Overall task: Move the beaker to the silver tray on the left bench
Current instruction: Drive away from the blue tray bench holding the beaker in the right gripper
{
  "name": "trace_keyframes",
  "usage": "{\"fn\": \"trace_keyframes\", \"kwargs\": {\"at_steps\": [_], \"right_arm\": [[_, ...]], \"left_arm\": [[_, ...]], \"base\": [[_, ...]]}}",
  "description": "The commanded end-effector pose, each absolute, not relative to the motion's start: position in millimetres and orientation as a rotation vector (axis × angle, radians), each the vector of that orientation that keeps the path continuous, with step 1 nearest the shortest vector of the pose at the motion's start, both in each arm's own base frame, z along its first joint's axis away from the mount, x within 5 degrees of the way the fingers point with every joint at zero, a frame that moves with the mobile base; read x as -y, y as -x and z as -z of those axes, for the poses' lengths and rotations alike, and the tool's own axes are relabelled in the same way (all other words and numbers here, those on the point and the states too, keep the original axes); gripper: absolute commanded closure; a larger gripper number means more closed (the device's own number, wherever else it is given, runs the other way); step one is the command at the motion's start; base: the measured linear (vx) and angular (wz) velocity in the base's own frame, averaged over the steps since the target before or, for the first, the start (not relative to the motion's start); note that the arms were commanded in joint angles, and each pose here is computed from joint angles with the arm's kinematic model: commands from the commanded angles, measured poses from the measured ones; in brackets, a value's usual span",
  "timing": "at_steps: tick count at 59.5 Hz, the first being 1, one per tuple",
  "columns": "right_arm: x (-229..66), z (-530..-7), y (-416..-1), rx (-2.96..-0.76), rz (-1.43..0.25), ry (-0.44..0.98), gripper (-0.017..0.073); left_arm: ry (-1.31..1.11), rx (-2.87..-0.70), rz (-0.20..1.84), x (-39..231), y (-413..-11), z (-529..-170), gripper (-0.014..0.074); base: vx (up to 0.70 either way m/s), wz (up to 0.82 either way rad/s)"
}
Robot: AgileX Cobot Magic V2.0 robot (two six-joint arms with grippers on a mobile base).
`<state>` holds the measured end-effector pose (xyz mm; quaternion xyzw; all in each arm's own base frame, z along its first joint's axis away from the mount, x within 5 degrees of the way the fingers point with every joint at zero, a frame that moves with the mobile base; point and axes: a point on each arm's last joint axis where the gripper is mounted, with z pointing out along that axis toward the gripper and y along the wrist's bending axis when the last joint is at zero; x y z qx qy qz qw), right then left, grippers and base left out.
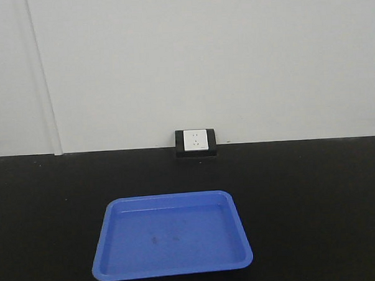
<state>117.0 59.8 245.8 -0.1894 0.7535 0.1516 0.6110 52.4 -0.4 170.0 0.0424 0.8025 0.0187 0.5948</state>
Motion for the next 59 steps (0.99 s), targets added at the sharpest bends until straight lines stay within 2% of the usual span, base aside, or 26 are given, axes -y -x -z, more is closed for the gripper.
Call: {"fn": "trace_keyframes", "kwargs": {"at_steps": [1, 59], "right_arm": [[-63.2, -262.6, -118.5, -1.637, -0.389, 0.431, 0.0571], [-63.0, -262.3, -118.5, -1.64, -0.388, 0.431, 0.0571]], "left_arm": [[-0.102, -1.802, -0.032, 1.3, -54.2, -170.2, 0.0592], [-0.102, -1.802, -0.032, 1.3, -54.2, -170.2, 0.0592]], "base": [[-0.25, 0.0], [-0.3, 0.22]]}}
